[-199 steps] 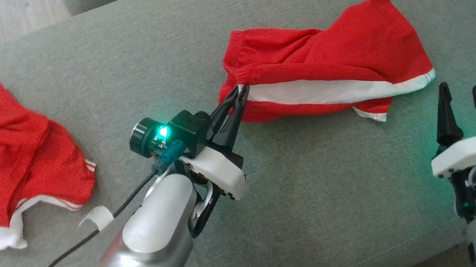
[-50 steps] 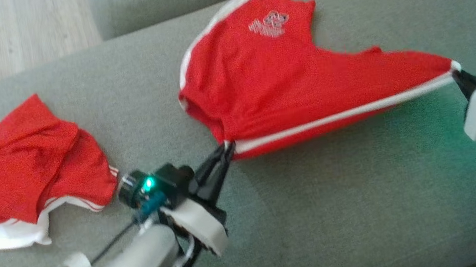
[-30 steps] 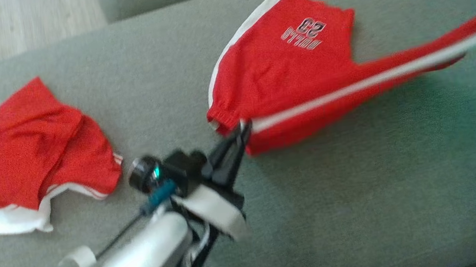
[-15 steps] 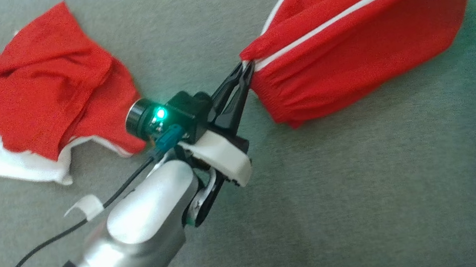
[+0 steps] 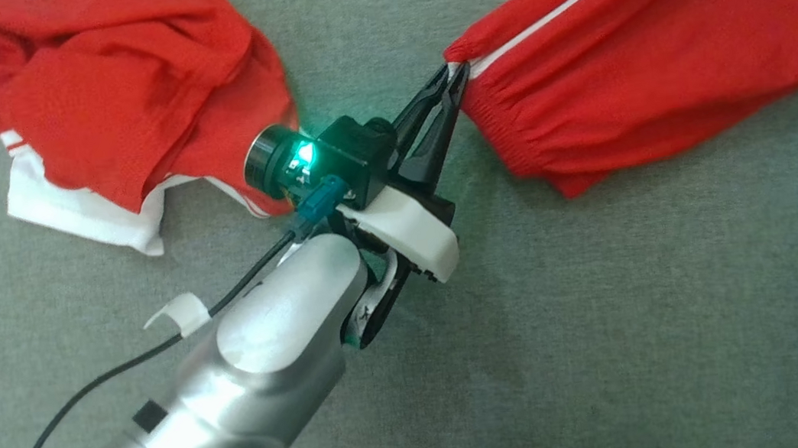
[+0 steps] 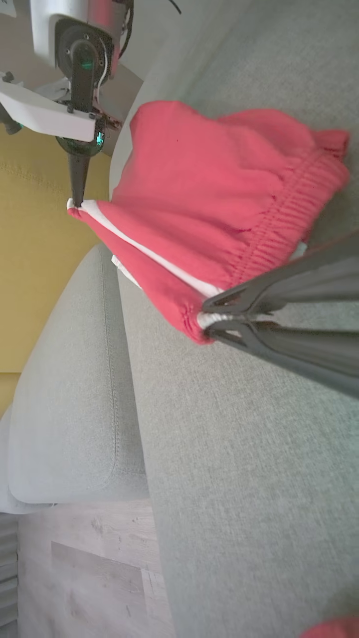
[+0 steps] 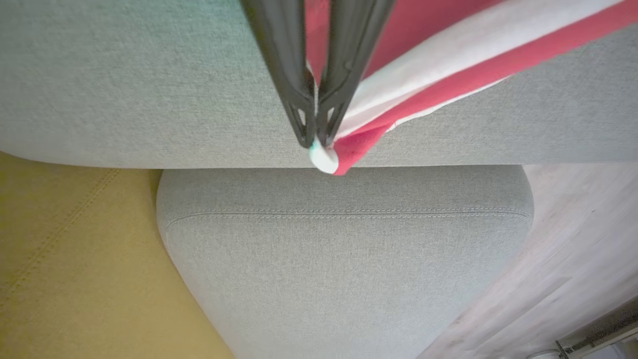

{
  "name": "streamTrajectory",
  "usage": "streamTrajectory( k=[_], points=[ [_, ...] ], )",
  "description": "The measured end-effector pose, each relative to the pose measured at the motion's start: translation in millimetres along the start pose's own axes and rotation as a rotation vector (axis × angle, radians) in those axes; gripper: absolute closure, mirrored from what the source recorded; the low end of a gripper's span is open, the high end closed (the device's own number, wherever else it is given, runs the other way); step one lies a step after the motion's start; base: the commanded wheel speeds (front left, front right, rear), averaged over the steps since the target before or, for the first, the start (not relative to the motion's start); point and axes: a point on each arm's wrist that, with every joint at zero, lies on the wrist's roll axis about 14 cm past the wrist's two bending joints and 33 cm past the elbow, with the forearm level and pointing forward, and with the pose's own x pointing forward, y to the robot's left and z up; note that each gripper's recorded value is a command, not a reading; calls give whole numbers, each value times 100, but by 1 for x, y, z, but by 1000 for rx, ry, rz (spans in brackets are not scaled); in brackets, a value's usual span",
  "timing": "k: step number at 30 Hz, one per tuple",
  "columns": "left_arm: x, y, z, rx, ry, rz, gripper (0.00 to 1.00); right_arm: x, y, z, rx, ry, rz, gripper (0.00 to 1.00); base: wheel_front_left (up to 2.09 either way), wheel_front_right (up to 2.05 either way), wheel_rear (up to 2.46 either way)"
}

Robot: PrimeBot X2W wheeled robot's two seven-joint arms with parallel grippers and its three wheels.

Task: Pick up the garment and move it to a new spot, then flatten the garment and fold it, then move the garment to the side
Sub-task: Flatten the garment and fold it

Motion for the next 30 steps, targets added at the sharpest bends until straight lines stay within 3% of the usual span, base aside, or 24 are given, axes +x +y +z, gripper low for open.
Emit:
streamTrajectory(
  k=[1,6,14,19,30],
  points=[
    [0,1,-2,-3,4,5,0,3,1,-1,-2,1,1,0,0,0,0],
    [0,6,-4,0,6,20,0,4,-1,7,27,-58,-6,0,0,0,0],
    [-3,13,33,26,-109,60,0,-24,-14,54,76,-252,-27,0,0,0,0],
    [-15,26,74,54,-218,131,0,-60,-15,76,77,-373,-12,0,0,0,0],
    [-70,18,123,63,-402,220,0,-162,-14,66,69,-514,29,0,0,0,0]
  ],
)
